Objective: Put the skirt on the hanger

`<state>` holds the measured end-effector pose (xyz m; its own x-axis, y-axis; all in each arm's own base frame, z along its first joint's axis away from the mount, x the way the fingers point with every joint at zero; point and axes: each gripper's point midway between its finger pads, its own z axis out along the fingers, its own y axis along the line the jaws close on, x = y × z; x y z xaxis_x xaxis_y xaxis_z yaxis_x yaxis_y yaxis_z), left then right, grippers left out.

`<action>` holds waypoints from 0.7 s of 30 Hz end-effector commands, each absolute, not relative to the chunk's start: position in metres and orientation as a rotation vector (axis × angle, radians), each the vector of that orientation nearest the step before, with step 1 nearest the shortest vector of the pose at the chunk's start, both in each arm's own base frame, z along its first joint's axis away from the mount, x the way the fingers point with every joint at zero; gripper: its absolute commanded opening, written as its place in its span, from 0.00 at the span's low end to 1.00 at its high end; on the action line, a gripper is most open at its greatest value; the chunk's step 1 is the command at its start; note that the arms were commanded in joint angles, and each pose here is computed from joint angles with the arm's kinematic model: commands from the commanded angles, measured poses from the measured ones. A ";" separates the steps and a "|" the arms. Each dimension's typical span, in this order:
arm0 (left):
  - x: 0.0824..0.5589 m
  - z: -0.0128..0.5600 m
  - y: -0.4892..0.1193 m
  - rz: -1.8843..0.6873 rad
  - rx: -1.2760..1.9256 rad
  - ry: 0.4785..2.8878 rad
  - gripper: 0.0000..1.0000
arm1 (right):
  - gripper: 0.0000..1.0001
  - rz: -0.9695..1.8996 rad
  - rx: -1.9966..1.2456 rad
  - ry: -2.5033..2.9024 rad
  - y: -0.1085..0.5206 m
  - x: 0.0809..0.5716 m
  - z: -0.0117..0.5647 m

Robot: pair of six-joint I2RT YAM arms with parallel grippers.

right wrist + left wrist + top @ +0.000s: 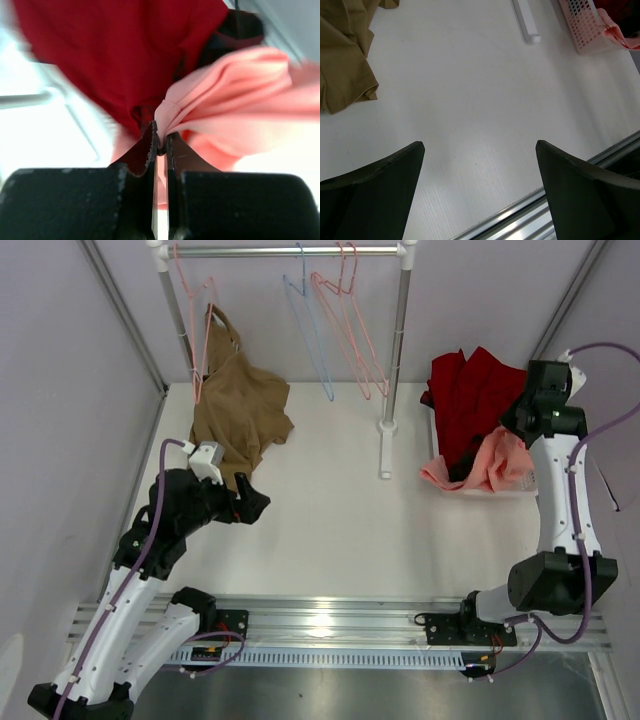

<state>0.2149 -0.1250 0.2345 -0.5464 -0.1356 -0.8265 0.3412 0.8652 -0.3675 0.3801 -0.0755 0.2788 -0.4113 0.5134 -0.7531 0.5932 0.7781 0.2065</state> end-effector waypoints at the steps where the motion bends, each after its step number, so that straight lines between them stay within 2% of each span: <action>1: 0.217 0.251 -0.130 -0.647 0.158 2.015 0.99 | 0.00 0.006 0.704 1.874 -0.046 0.372 0.383; 6: 0.218 0.257 -0.130 -0.647 0.158 2.002 0.99 | 0.00 0.105 0.562 1.803 0.010 0.354 0.440; 13: 0.218 0.264 -0.131 -0.651 0.164 1.994 0.99 | 0.00 0.280 0.330 1.796 0.101 0.322 0.473; 21: 0.222 0.269 -0.146 -0.746 0.177 1.980 0.99 | 0.00 0.335 0.174 1.761 0.155 0.305 0.504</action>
<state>0.2192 -0.1320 0.2417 -0.5525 -0.1455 -0.8207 0.3559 0.8492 -0.3902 0.3083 0.1558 0.4451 -0.3815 0.2274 -0.8960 -0.0332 0.9653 0.2591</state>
